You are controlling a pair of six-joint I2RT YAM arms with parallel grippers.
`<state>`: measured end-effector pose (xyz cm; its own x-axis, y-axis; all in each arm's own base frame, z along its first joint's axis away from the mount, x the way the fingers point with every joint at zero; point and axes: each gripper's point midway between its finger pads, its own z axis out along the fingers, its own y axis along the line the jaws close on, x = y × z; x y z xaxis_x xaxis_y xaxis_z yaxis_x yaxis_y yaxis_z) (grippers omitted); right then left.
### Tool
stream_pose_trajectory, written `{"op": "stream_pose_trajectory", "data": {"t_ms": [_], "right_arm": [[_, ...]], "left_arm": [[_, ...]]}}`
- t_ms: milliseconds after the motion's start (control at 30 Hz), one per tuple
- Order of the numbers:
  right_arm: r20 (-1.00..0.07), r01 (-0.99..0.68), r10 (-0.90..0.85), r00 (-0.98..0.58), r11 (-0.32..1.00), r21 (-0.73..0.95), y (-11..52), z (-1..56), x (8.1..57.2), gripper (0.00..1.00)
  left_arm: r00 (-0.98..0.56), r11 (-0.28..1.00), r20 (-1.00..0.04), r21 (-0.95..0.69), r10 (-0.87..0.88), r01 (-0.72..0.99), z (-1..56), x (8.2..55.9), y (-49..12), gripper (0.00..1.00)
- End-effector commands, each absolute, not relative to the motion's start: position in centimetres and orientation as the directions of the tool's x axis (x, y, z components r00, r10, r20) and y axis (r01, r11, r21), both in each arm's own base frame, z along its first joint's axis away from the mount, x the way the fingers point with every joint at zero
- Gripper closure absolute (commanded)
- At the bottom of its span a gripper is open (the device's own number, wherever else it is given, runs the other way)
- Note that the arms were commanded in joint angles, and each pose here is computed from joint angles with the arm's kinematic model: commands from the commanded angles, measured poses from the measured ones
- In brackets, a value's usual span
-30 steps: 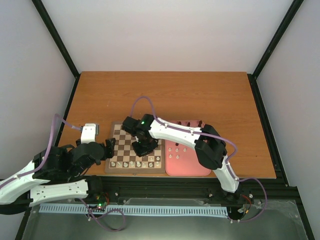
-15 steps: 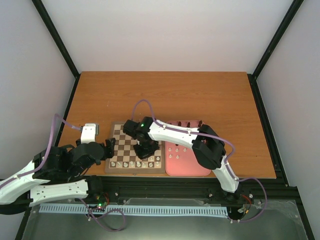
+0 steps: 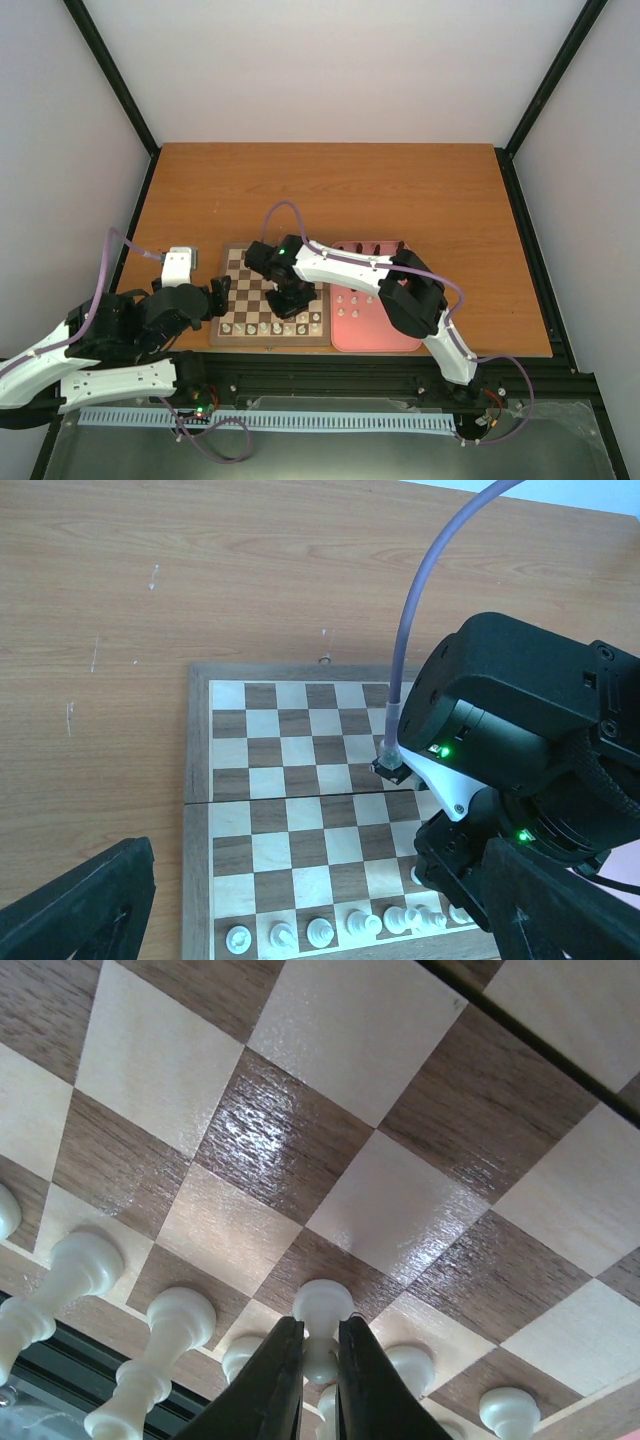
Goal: Set up the chess pieces on the board
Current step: Place the chess piece on the chessboard, then pick up the chess piece from the storage box.
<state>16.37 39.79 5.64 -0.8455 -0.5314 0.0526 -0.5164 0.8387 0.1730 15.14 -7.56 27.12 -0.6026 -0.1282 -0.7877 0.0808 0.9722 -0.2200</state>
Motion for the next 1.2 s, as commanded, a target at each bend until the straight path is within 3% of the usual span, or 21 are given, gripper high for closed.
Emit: {"op": "stream_pose_trajectory", "data": {"t_ms": [0, 167, 467, 667, 933, 1167], "right_arm": [[0.047, -0.529, -0.542, -0.839, 0.832, 0.166, 40.2, 5.5, 16.5, 0.88], [0.027, -0.538, -0.552, -0.834, 0.822, 0.187, 40.5, 6.5, 16.4, 0.76], [-0.116, -0.566, -0.555, -0.824, 0.795, 0.218, 42.1, 12.1, 18.2, 0.69], [-0.171, -0.480, -0.454, -0.874, 0.862, 0.165, 37.8, 14.9, 20.9, 0.62], [-0.063, -0.246, -0.240, -0.969, 0.965, 0.093, 25.0, 10.1, 21.1, 0.62], [-0.014, -0.201, -0.201, -0.980, 0.977, 0.063, 21.2, 6.5, 21.0, 0.62]], "left_arm": [[-0.590, 0.973, -0.796, -0.219, -0.135, 0.073, 27.7, 15.3, -7.2, 0.00], [-0.591, 0.973, -0.795, -0.217, -0.133, 0.073, 27.5, 15.3, -7.2, 0.00], [-0.595, 0.974, -0.794, -0.213, -0.124, 0.081, 27.4, 15.3, -7.6, 0.00], [-0.598, 0.973, -0.792, -0.214, -0.123, 0.082, 27.3, 15.3, -7.8, 0.00], [-0.605, 0.974, -0.789, -0.205, -0.107, 0.095, 27.2, 15.4, -8.5, 0.00], [-0.617, 0.973, -0.782, -0.200, -0.089, 0.113, 27.1, 15.5, -9.5, 0.00]]}}
